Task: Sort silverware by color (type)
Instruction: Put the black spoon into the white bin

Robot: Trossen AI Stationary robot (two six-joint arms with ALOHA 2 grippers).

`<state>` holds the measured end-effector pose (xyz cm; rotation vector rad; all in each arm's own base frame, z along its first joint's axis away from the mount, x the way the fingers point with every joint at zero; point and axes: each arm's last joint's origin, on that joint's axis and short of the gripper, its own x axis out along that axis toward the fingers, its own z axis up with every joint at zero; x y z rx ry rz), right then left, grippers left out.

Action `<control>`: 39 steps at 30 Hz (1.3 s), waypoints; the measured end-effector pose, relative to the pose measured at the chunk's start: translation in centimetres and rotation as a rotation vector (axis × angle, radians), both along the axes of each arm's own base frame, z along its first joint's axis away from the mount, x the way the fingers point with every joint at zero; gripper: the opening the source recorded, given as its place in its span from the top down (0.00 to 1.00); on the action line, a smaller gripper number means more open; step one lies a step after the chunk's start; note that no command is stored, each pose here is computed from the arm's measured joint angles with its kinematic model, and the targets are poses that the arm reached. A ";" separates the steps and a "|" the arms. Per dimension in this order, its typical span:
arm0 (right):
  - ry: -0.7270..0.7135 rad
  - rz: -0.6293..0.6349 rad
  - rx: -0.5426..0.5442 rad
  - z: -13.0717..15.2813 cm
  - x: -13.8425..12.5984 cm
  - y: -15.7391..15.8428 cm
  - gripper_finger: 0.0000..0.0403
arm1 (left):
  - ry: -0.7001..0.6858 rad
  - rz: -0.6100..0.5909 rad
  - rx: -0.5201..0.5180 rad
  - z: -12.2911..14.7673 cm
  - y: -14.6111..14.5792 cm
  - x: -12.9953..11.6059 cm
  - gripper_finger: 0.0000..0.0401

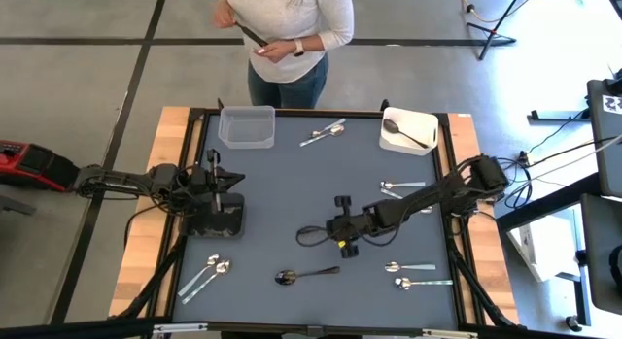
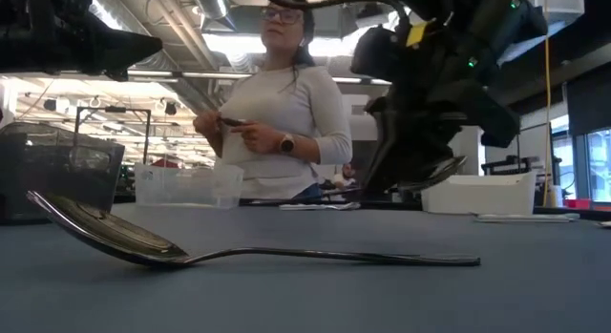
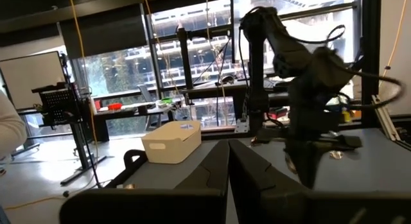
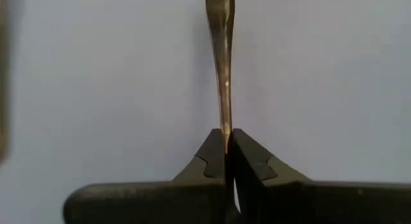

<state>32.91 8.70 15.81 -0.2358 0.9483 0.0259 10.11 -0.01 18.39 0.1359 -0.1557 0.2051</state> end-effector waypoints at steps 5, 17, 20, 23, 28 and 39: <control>-0.019 -0.088 -0.019 0.6 -2.2 -2.8 0.99 | 0.001 0.000 0.000 0.0 0.0 0.0 0.99; -0.178 -0.393 -0.170 2.9 -11.2 -10.3 0.99 | 0.001 0.001 0.000 0.0 0.0 0.0 0.99; -0.225 -0.461 -0.212 3.7 -13.1 -11.9 0.99 | 0.001 0.002 0.000 0.0 0.0 0.0 0.99; -0.267 -0.563 -0.266 4.3 -14.8 -13.4 0.99 | 0.001 0.002 0.000 0.0 0.0 0.0 0.99; -0.250 -0.707 -0.324 4.1 -16.8 -15.8 0.99 | 0.001 0.002 0.000 0.0 0.0 0.0 0.99; -0.145 -0.939 -0.389 3.7 -19.5 -20.2 0.99 | 0.001 0.002 -0.001 0.0 0.0 0.0 0.99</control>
